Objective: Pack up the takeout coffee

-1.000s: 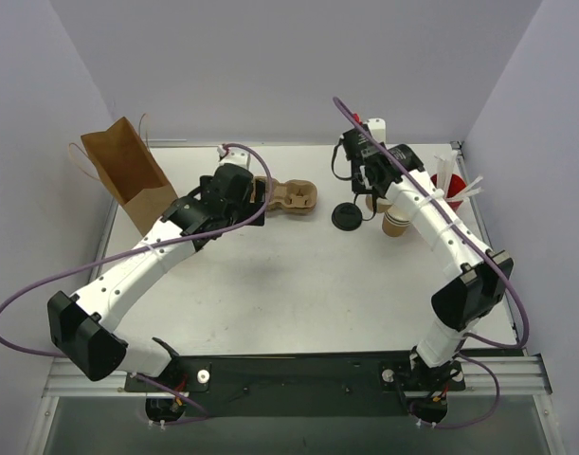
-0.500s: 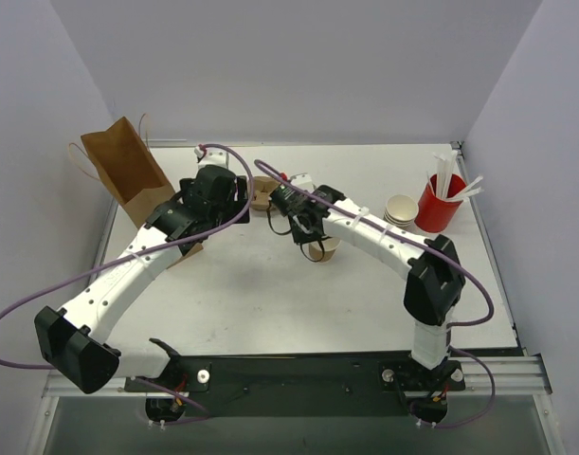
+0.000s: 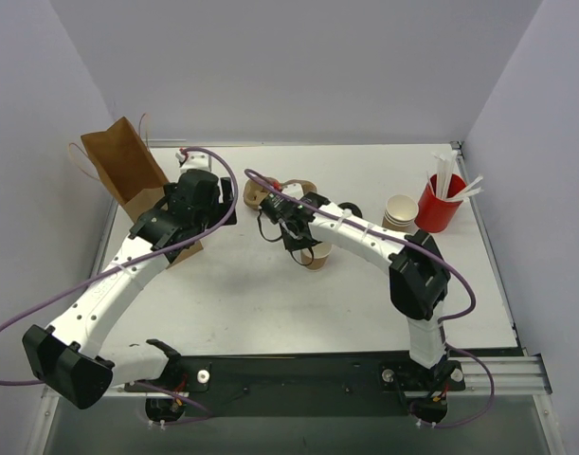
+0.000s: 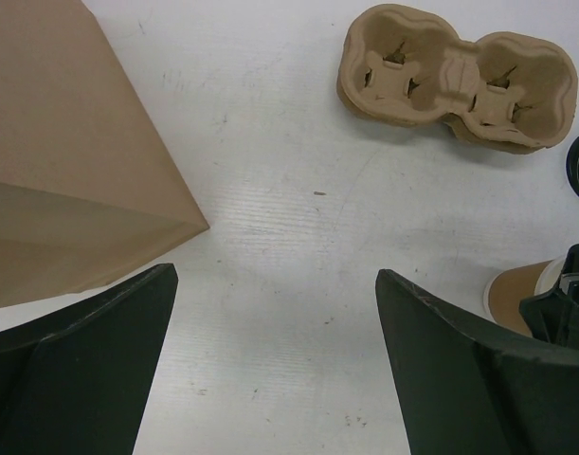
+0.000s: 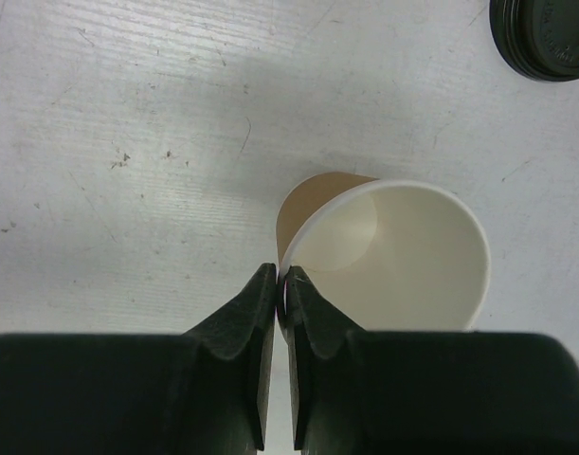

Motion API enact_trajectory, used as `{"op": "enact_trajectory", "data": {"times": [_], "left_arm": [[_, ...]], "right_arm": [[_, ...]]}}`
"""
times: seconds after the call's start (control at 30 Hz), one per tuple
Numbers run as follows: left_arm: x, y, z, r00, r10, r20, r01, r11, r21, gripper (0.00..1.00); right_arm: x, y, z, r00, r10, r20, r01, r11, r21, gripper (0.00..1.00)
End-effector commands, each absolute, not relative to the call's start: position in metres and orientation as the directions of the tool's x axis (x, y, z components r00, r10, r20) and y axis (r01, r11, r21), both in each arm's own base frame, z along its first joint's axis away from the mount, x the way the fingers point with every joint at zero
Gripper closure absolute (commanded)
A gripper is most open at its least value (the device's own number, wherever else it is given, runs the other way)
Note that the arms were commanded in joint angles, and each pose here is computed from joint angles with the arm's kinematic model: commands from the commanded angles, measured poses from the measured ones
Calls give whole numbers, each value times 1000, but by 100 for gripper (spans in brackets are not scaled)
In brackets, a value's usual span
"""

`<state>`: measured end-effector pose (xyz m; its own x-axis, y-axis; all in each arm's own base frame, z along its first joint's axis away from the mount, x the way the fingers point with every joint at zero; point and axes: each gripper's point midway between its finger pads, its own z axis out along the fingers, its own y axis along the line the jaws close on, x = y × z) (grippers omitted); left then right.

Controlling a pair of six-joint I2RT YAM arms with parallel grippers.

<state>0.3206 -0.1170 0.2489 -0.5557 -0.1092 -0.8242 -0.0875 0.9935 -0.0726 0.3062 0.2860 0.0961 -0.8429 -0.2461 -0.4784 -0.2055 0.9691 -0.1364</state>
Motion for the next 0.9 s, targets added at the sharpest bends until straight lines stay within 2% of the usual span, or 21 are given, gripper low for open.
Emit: {"op": "enact_trajectory", "data": {"times": [0.0, 0.1, 0.2, 0.27, 0.4, 0.53, 0.6, 0.67, 0.87], "left_arm": [[324, -115, 259, -520, -135, -844, -87, 991, -105, 3], [323, -115, 259, -520, -137, -843, -79, 991, -112, 2], [323, -114, 259, -518, -142, -843, -82, 990, -117, 3], [323, -114, 260, -517, -143, -844, -80, 990, -119, 3], [323, -112, 261, -514, -145, -845, -82, 989, -120, 2], [325, -115, 256, -523, -145, -840, -66, 989, -130, 3], [326, -116, 254, -526, -146, -838, -56, 989, -137, 3], [326, -119, 254, -525, -149, -838, -41, 988, -150, 3], [326, -128, 246, -544, -139, -827, 6, 985, -170, 3]], "right_arm": [[305, 288, 103, -827, -246, -505, -193, 969, -156, 92], [302, 290, 103, -821, -260, -509, -203, 965, -166, 86], [300, 289, 105, -818, -260, -512, -202, 965, -167, 73], [299, 289, 109, -816, -260, -517, -205, 965, -162, 72], [301, 286, 147, -781, -241, -575, -205, 970, -128, 69], [308, 271, 198, -729, -216, -650, -188, 976, -113, 55], [319, 252, 219, -704, -182, -687, -146, 983, -111, 49], [334, 230, 224, -696, -159, -701, -88, 987, -136, 48], [392, 175, 203, -711, -94, -697, 26, 987, -159, 42]]}}
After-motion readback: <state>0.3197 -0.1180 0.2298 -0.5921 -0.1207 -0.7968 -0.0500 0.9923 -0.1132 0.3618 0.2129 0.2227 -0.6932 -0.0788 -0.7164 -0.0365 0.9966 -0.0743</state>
